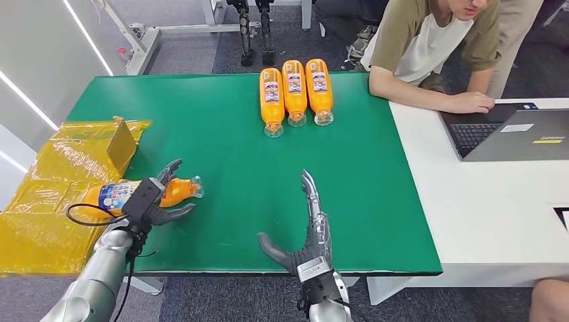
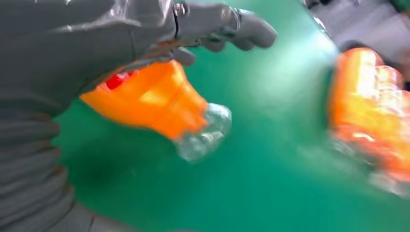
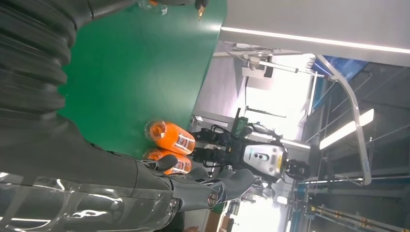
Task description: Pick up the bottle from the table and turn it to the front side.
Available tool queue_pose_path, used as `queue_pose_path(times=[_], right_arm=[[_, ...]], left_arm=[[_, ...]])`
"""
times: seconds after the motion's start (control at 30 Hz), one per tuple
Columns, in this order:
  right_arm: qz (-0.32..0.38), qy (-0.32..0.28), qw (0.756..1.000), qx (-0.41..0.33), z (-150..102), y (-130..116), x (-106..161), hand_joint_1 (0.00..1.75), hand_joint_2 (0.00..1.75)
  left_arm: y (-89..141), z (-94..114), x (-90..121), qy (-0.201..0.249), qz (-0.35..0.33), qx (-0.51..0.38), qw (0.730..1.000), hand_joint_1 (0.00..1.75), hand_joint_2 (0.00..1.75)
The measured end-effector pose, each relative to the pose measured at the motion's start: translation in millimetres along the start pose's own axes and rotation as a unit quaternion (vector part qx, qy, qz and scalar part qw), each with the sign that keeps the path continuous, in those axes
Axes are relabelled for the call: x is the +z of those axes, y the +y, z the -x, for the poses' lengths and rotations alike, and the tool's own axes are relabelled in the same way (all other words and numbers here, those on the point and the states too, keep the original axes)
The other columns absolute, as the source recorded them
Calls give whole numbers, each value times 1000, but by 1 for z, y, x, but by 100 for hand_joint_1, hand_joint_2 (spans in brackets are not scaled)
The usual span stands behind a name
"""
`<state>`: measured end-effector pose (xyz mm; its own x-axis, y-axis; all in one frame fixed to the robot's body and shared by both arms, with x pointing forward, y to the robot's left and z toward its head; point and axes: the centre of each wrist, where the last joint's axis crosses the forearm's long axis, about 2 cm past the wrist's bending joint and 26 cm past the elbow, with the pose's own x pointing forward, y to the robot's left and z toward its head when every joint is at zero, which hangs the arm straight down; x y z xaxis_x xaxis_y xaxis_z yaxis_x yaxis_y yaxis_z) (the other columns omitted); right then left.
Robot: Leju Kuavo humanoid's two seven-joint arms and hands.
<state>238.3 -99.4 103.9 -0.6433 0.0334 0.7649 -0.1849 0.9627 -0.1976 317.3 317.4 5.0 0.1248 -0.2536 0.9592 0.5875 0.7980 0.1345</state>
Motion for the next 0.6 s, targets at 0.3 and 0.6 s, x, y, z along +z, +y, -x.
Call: queue_pose_path(times=[0.3,0.6], right_arm=[[-12,-1,1000,2,0,1,3,0,175],[-16,-1,1000,12,-1,2,3,0,175]], left_arm=[[5,-45,-11,-264,-14,181,947,0,175],[6,-125,-32,-407,-36,112,906,0,175]])
